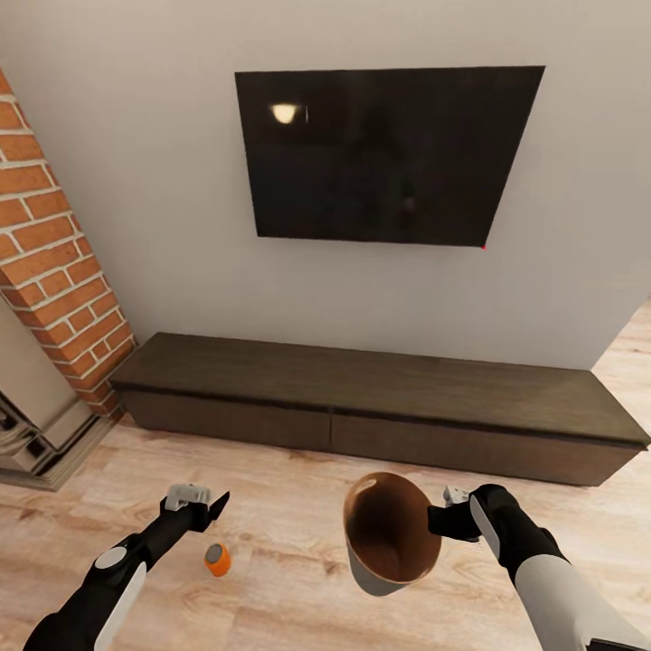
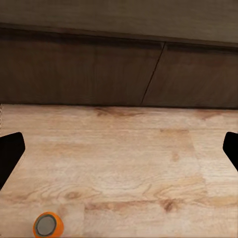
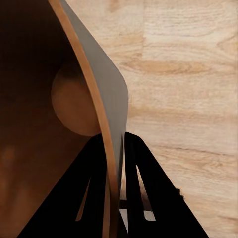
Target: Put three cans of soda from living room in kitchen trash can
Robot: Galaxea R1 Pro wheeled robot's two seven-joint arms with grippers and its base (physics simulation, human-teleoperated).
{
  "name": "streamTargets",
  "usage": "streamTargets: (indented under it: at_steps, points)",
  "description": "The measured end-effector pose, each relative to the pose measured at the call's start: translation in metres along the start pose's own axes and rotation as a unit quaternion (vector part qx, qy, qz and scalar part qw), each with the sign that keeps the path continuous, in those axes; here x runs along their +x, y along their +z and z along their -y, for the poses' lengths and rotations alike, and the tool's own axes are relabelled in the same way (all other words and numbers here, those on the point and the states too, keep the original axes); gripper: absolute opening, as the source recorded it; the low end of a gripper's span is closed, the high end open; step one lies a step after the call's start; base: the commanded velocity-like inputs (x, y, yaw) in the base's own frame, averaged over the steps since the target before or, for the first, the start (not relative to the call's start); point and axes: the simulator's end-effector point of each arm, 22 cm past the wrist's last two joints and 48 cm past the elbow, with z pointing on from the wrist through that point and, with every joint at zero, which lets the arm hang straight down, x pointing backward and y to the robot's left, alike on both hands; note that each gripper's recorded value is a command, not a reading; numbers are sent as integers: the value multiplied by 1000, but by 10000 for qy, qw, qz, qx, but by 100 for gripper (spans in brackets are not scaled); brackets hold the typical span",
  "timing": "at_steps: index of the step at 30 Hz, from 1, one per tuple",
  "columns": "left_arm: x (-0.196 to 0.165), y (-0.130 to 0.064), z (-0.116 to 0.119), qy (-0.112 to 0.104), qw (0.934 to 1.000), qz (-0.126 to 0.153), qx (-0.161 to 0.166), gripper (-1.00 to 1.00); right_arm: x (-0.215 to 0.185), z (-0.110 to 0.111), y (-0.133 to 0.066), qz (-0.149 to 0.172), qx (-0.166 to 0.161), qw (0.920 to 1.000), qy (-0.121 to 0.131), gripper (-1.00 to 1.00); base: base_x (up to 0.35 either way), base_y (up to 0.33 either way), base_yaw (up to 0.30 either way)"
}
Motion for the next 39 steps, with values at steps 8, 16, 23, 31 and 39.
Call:
streamTargets:
  at_steps: [8, 16, 23, 31, 39]
  points:
    - [38, -2, -6, -154, 9990, -402, -72, 100, 1, -2, 1, -13, -6, 10000, -22, -100, 259, 197, -4]
    - [93, -9, -15, -315, 9944, -967, -289, 100, 2, -10, 3, -28, -57, 10000, -34, -100, 259, 201, 0]
    - [134, -16, -10, -268, 9894, -1391, -327, 100, 3, -13, 3, -34, -85, 10000, -32, -100, 222, 171, 0]
    - [130, -9, 12, 311, 9947, -950, -252, 100, 4, -19, 5, -44, -99, 9999, -75, -100, 51, 37, 0]
    - [137, 1, 16, 339, 9949, -792, -529, 100, 12, -16, 9, -284, -69, 9996, -26, -100, 4, 3, 0]
